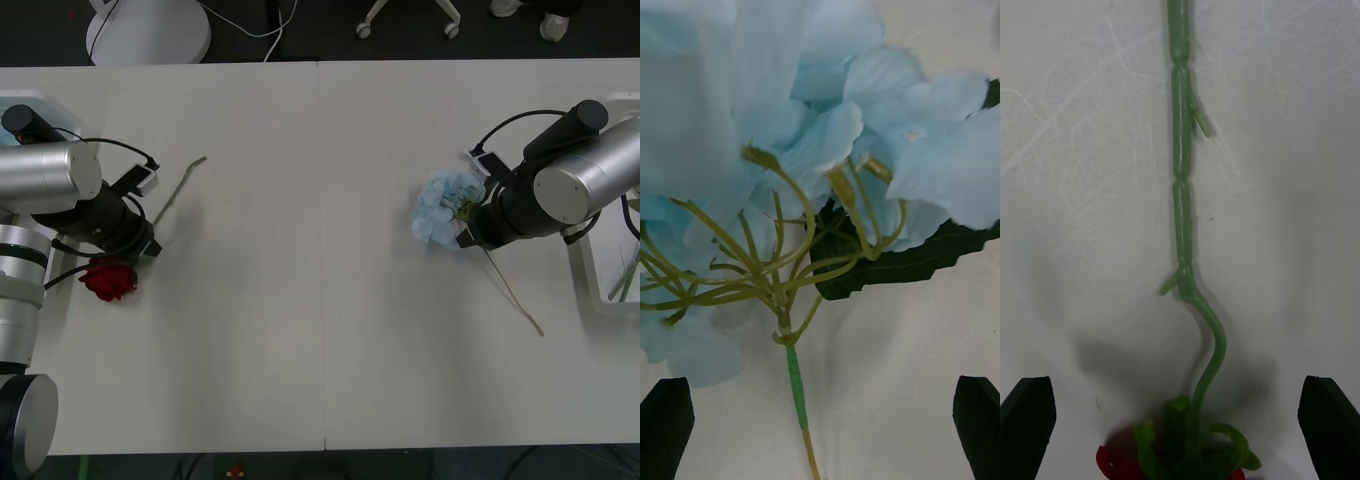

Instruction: Put the red flowers into the right box and the blue flowers into the left box

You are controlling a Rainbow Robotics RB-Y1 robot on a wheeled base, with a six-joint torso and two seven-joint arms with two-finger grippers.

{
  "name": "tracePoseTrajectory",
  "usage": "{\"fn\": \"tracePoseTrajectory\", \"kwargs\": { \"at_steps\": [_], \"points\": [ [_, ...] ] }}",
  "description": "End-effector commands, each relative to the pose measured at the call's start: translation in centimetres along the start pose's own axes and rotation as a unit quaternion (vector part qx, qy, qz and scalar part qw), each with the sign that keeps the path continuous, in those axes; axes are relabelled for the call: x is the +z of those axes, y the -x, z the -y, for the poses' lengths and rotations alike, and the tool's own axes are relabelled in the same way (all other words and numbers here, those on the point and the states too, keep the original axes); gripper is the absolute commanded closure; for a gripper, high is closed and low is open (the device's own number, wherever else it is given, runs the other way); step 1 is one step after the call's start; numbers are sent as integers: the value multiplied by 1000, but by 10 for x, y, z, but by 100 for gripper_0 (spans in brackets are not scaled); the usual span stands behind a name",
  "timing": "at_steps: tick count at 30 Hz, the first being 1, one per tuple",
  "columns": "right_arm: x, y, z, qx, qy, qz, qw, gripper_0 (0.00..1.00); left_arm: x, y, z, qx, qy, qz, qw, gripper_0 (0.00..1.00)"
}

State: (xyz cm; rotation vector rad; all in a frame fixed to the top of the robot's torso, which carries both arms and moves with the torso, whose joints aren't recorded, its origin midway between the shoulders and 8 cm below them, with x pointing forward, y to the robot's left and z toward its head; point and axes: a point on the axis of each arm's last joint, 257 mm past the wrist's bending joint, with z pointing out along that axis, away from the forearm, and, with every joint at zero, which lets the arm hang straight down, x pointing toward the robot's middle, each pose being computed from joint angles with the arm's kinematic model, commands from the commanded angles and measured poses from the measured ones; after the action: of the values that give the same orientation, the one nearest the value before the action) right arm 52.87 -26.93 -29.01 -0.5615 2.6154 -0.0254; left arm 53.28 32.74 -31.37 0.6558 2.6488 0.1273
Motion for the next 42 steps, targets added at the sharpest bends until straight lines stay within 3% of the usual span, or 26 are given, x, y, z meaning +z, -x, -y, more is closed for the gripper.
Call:
{"fn": "tracePoseTrajectory", "kwargs": {
  "at_steps": [1, 4, 9, 13, 14, 16, 18, 19, 20, 22, 26, 33, 36, 42],
  "points": [
    [14, -9, -4, -5, -4, -6, 1000, 0, -6, 33, -5, -38, 11, 33, 999, 7],
    [19, -14, -4, -7, -5, -10, 1000, 0, 0, 32, -2, -33, 13, 30, 999, 16],
    [25, -22, -3, -9, -9, -19, 1000, 0, 6, 30, -2, -32, 18, 30, 999, 18],
    [28, -25, -5, -8, -7, -23, 1000, 0, 9, 29, 0, -29, 19, 29, 999, 38],
    [28, -25, -5, -8, -7, -23, 1000, 2, 9, 30, 0, -29, 19, 29, 999, 51],
    [28, -25, -6, -8, -7, -22, 1000, 41, 10, 29, 1, -26, 20, 27, 999, 74],
    [28, -25, -5, -7, -7, -22, 1000, 62, 10, 29, 1, -27, 20, 27, 999, 88],
    [29, -25, -6, -7, -8, -23, 1000, 70, 10, 29, 1, -26, 21, 27, 999, 97],
    [29, -25, -6, -6, -7, -23, 1000, 74, 10, 28, 1, -26, 21, 26, 999, 99],
    [32, -26, -7, -2, -5, -23, 1000, 86, 12, 26, 1, -25, 22, 26, 999, 100],
    [33, -25, -6, 2, -5, -20, 1000, 98, 17, 24, 4, -27, 19, 30, 999, 100],
    [29, -18, -3, 8, -2, -11, 1000, 100, -12, 37, 17, -69, -17, 41, 997, 100],
    [13, 3, -4, 33, 25, 11, 999, 100, -38, 48, 37, -106, -52, 45, 992, 100],
    [-43, 36, -27, 47, 112, 30, 992, 100, -95, 80, 84, -235, -127, 65, 962, 100]
  ]
}}
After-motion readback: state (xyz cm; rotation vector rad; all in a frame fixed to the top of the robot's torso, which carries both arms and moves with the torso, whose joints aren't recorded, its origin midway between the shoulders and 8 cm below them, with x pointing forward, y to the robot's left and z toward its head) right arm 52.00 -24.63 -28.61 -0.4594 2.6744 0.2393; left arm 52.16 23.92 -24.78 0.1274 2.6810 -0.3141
